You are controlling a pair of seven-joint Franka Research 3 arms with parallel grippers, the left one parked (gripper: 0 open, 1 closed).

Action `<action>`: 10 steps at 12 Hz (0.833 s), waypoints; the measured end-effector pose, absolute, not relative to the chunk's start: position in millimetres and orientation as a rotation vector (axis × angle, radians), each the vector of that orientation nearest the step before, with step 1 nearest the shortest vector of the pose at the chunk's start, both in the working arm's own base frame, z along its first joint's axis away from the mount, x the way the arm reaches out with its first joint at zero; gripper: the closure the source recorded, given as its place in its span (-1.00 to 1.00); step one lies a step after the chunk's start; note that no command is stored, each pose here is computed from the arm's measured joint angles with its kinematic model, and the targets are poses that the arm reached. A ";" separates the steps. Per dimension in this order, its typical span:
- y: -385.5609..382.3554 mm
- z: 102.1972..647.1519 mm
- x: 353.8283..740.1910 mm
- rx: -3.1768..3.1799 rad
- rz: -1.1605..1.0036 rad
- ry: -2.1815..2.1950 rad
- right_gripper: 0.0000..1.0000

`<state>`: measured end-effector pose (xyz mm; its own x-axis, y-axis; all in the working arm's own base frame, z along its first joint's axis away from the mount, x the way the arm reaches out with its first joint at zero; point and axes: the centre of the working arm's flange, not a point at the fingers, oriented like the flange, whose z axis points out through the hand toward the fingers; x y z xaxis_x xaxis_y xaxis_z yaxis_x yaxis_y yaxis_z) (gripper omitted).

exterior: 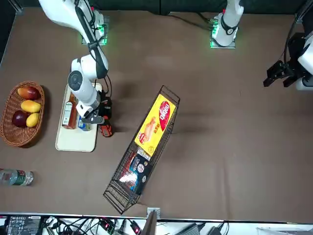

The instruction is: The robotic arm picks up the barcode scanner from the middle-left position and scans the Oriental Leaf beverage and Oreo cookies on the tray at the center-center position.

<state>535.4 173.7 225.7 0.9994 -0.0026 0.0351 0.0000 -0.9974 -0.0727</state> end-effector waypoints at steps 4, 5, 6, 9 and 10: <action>173.8 224.2 535.1 -3.069 -0.054 0.003 -0.18; 173.9 224.5 535.3 -3.068 -0.057 0.003 -0.40; 174.0 225.1 535.8 -3.067 -0.061 0.003 -0.63; 173.7 236.6 539.5 -3.064 -0.077 0.006 -1.00; 171.9 244.9 541.5 -3.065 -0.066 0.011 -1.00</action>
<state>541.5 171.9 244.9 0.9991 -0.0088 0.0426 -0.0056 -0.9971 -0.0756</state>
